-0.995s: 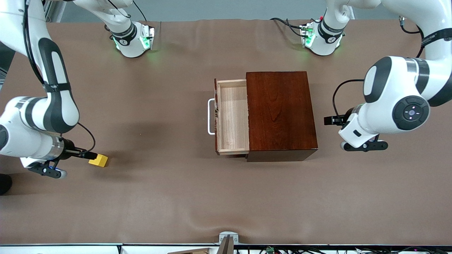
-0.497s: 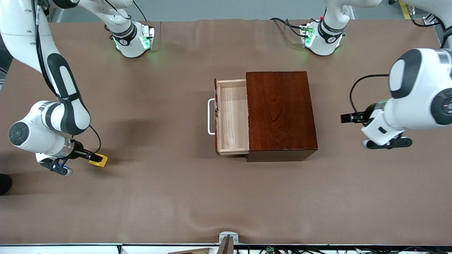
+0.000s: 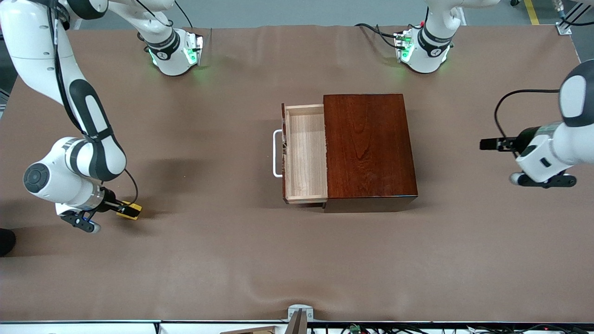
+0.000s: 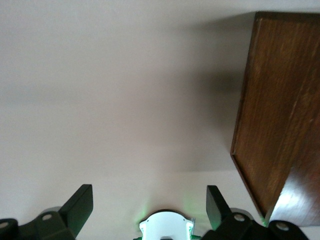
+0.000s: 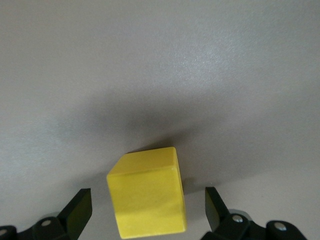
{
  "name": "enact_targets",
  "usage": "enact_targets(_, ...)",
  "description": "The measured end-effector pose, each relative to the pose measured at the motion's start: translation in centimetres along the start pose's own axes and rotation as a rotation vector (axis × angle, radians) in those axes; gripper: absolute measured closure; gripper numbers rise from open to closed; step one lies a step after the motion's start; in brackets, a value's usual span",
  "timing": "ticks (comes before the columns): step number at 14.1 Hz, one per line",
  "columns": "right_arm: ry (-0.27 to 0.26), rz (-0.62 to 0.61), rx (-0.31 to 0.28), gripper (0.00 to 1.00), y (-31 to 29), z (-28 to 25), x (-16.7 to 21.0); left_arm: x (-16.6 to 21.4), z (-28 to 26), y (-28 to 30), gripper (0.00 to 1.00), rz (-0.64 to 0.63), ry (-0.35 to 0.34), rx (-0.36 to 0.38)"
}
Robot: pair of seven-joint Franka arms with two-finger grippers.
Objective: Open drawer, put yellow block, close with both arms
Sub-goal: 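Grasp the yellow cube with the right gripper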
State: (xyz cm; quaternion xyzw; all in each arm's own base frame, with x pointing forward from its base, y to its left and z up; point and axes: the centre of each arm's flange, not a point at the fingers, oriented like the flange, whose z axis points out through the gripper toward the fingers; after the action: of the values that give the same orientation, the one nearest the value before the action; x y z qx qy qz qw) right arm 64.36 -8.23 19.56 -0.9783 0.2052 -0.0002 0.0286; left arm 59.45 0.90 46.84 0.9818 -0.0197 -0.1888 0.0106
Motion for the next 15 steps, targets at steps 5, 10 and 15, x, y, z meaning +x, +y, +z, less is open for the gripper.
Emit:
enact_targets(5,0.001,-0.025,0.002,0.42,-0.9,0.1,-0.1,-1.6,1.7,0.9,0.00,0.022,0.058,-0.004)
enact_targets(10,0.023,-0.100,0.014,0.44,-1.8,-2.7,1.1,-4.8,3.7,0.1,0.00,0.012,0.151,-0.018)
enact_targets(15,-0.045,-0.248,-0.007,0.44,-4.4,-19.2,2.0,-5.8,2.7,-2.7,0.00,-0.039,0.265,-0.029)
